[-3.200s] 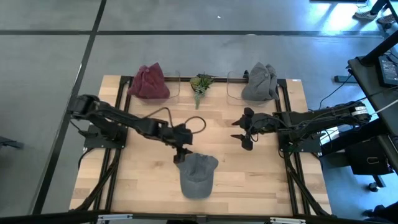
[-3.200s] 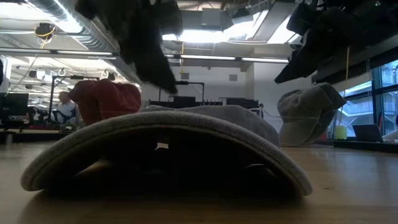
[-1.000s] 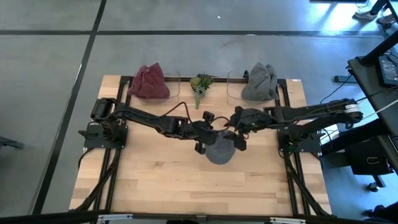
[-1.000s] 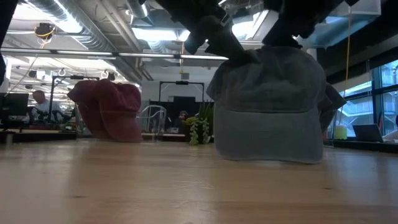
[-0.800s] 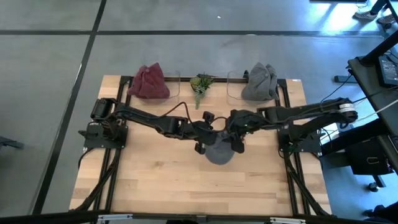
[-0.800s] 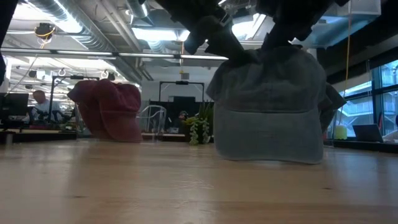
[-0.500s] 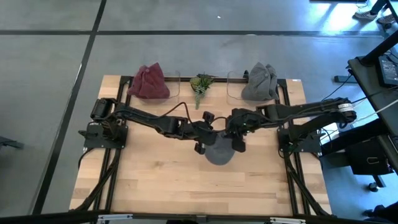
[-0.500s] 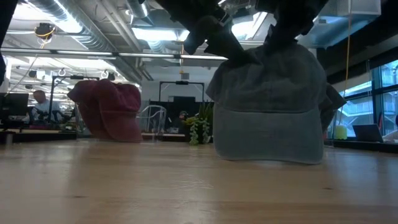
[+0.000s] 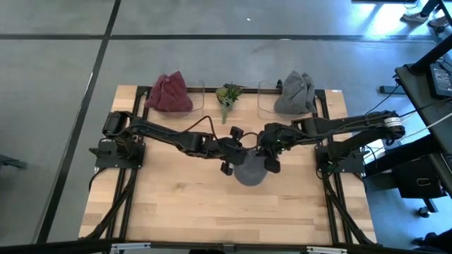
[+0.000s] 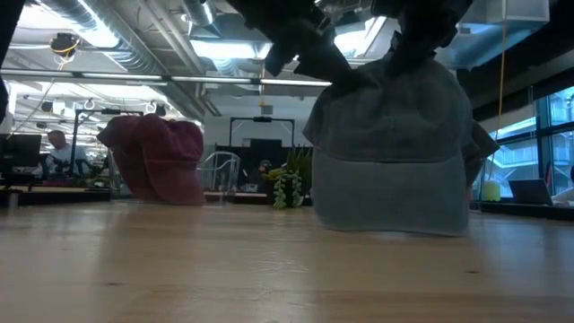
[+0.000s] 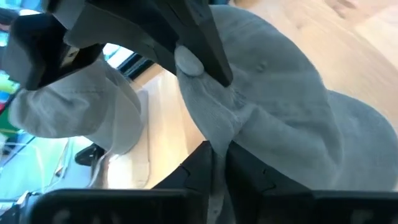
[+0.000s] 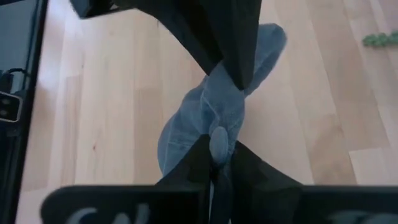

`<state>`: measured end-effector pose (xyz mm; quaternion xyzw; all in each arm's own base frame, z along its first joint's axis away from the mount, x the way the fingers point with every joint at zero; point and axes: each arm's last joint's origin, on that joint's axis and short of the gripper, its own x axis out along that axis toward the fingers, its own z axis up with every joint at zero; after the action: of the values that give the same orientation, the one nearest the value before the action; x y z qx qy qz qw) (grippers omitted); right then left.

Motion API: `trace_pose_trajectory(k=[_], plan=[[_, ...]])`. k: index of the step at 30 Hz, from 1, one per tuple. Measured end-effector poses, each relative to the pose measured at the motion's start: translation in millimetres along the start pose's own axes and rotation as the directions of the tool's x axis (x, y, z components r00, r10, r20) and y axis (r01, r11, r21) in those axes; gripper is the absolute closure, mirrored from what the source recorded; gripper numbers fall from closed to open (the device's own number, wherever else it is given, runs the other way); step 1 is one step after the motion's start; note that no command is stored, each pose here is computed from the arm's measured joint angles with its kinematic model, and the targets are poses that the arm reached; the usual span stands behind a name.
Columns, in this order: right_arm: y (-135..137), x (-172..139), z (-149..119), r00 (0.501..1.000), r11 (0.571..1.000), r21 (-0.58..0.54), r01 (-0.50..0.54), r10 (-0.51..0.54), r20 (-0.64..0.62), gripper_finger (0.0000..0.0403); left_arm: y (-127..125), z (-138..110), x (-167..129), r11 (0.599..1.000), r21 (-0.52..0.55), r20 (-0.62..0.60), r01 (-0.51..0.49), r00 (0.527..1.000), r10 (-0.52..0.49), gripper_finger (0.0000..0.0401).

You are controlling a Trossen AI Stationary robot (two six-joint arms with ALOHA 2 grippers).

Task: Pick & Place hat
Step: Put the gray cap into the right transparent bin

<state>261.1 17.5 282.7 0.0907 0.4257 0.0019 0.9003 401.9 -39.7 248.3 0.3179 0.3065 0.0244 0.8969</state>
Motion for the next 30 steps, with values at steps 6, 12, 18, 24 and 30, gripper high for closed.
trace_pose_trajectory(k=[6, 12, 18, 24, 30], plan=[[0.9, -11.1, -0.3, 0.999, 1.0, 0.016, -0.022, 0.022, 0.027, 0.0379, 16.4, -0.9, -25.1, 0.997, -0.078, 0.022, 0.007, 1.0, -0.005, 0.0317], [-4.3, -45.4, 1.0, 0.987, 0.994, 0.104, -0.025, 0.008, 0.16, 0.0379, 38.9, -35.9, -45.7, 0.94, -0.34, 0.046, -0.034, 0.998, 0.053, 0.0299], [-29.0, -93.2, 0.6, 0.921, 0.965, 0.258, 0.046, -0.141, 0.363, 0.0379, 43.5, -61.8, -55.9, 0.899, -0.429, 0.083, -0.087, 0.987, 0.135, 0.0298], [-55.3, -135.6, -1.1, 0.734, 0.89, 0.381, 0.251, -0.431, 0.525, 0.0379, 43.9, -64.4, -58.0, 0.893, -0.442, 0.115, -0.085, 0.982, 0.151, 0.0301], [-79.1, -152.2, -2.3, 0.596, 0.791, 0.453, 0.412, -0.61, 0.522, 0.0379, 44.0, -64.1, -58.1, 0.885, -0.457, 0.118, -0.082, 0.981, 0.152, 0.0297]])
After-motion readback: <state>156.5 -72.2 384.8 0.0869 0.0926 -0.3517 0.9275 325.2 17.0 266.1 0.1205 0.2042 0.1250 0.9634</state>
